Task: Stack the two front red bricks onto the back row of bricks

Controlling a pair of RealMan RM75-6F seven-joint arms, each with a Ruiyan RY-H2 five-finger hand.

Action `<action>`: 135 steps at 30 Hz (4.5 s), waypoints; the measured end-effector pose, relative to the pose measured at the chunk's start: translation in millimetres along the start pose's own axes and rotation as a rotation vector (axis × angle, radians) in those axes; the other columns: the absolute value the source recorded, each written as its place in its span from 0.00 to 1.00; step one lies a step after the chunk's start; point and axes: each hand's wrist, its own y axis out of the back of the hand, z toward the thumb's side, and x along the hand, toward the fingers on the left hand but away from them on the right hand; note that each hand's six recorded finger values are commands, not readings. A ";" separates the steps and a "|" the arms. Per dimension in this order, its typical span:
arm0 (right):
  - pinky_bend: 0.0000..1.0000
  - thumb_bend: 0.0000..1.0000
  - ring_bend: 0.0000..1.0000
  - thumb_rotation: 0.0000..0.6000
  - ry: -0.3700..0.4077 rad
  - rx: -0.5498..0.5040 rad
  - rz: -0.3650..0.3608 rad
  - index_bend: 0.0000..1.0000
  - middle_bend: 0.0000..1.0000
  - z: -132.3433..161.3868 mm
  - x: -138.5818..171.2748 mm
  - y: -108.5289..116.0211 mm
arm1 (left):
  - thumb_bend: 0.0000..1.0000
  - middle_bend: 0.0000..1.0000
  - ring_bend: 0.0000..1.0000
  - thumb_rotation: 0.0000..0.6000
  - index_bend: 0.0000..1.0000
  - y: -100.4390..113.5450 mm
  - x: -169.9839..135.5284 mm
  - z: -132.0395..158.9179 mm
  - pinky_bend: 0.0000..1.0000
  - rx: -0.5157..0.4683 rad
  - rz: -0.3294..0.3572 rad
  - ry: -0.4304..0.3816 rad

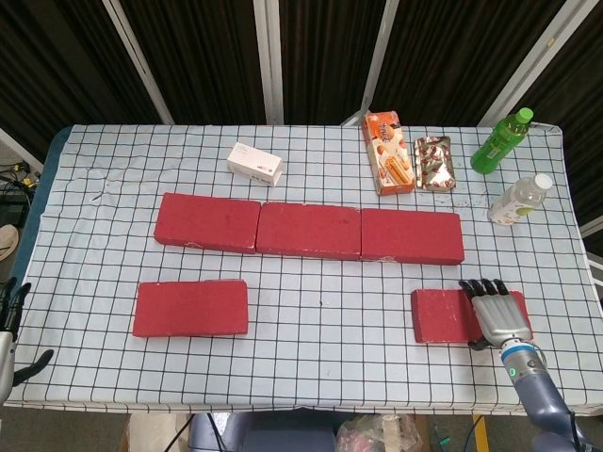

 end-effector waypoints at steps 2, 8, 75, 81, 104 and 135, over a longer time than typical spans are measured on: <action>0.00 0.15 0.07 1.00 0.000 0.002 0.001 0.12 0.15 0.4 -0.8 -0.3 | 0.00 0.00 0.03 1.00 0.05 -0.4 -0.1 0.3 0.21 0.000 -0.003 0.000; 0.00 0.15 0.09 1.00 0.002 0.012 0.005 0.13 0.19 1.4 -0.9 -0.1 | 0.00 0.00 0.03 1.00 0.05 -0.4 -0.4 0.3 0.21 0.000 -0.006 0.001; 0.00 0.15 0.10 1.00 0.069 0.000 -0.059 0.18 0.22 190.1 -86.4 198.0 | 0.00 0.00 0.03 1.00 0.06 1.9 3.8 -13.9 0.22 0.012 0.003 0.079; 0.00 0.15 0.10 1.00 0.021 0.010 -0.041 0.18 0.22 190.6 -96.3 196.9 | 0.00 0.00 0.03 1.00 0.06 0.0 4.4 -13.0 0.22 0.021 -0.003 0.080; 0.00 0.15 0.10 1.00 -0.048 -0.003 -0.020 0.18 0.22 181.6 -112.4 193.4 | 0.00 0.00 0.03 1.00 0.06 -2.9 3.1 -10.0 0.22 0.032 -0.010 0.077; 0.00 0.15 0.10 1.00 -0.053 0.000 -0.002 0.18 0.22 194.5 -122.2 182.9 | 0.00 0.00 0.03 1.00 0.06 -4.9 4.5 -11.5 0.22 0.040 -0.019 0.088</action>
